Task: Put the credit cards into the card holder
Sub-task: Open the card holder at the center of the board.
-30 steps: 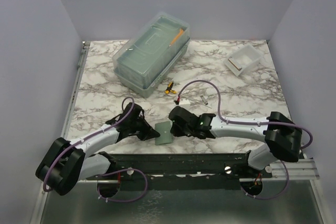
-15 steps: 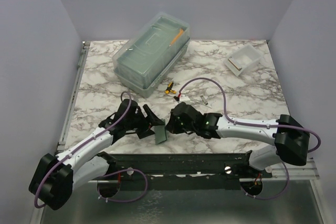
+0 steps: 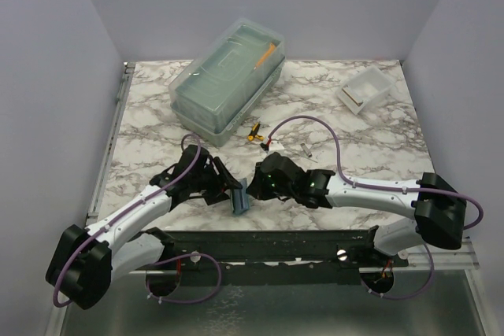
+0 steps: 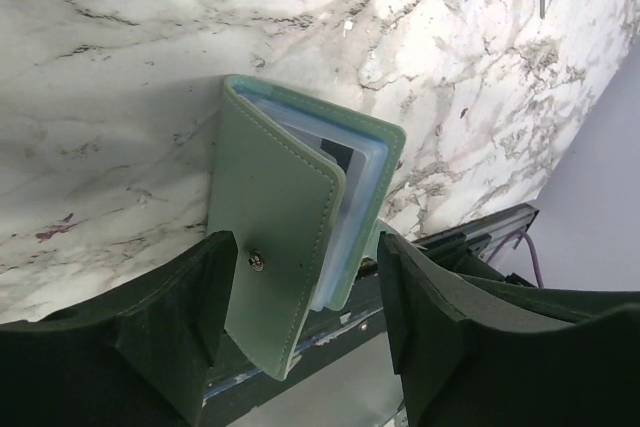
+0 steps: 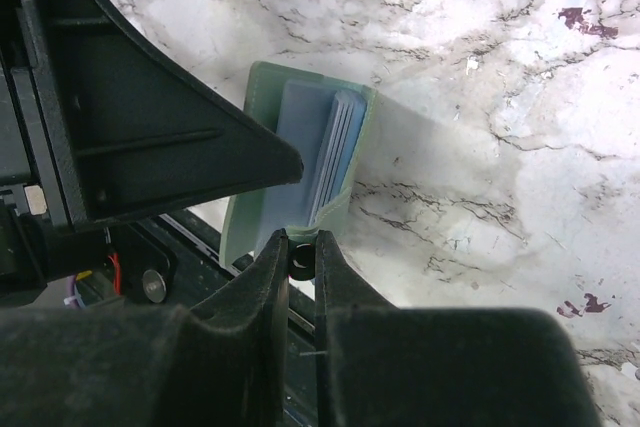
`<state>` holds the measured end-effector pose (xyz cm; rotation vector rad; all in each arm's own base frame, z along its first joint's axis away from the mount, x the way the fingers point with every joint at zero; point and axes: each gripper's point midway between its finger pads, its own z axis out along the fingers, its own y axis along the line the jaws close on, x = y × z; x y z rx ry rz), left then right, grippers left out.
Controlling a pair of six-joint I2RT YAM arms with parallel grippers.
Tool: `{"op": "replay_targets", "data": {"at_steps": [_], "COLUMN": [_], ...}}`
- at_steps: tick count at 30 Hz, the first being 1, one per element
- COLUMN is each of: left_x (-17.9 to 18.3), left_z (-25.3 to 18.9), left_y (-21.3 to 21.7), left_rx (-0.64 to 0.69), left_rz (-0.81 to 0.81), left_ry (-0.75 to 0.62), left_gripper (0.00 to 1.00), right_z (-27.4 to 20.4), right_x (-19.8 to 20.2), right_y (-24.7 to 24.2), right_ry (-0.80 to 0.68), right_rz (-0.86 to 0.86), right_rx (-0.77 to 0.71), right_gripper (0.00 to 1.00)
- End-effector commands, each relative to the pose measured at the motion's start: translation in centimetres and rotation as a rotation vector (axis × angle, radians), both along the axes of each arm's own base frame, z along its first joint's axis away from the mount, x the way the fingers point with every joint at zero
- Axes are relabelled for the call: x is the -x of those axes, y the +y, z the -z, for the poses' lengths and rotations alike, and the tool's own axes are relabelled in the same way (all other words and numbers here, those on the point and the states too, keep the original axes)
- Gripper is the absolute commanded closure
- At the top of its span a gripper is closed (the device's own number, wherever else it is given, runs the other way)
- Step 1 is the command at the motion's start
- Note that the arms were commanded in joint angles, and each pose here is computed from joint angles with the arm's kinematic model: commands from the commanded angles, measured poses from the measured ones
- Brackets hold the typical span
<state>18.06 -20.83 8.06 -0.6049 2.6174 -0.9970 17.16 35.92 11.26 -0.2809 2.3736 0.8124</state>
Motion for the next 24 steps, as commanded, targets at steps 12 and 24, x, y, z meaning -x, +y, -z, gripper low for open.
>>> {"op": "replay_targets", "data": {"at_steps": [12, 24], "left_x": [-0.48, -0.16], "left_z": [0.48, 1.00], "left_y": [0.72, 0.92], "left_rx": [-0.080, -0.093], "left_rz": [0.037, 0.050], "left_ry": [-0.025, -0.022], "left_gripper": [0.25, 0.22], "right_z": [-0.98, -1.13], "right_x": [0.16, 0.21], "right_y": [0.07, 0.18], "right_ry": [-0.017, -0.018], "right_rz": [-0.014, -0.019], "right_rx": [-0.049, -0.055], "right_gripper": [1.00, 1.00]}}
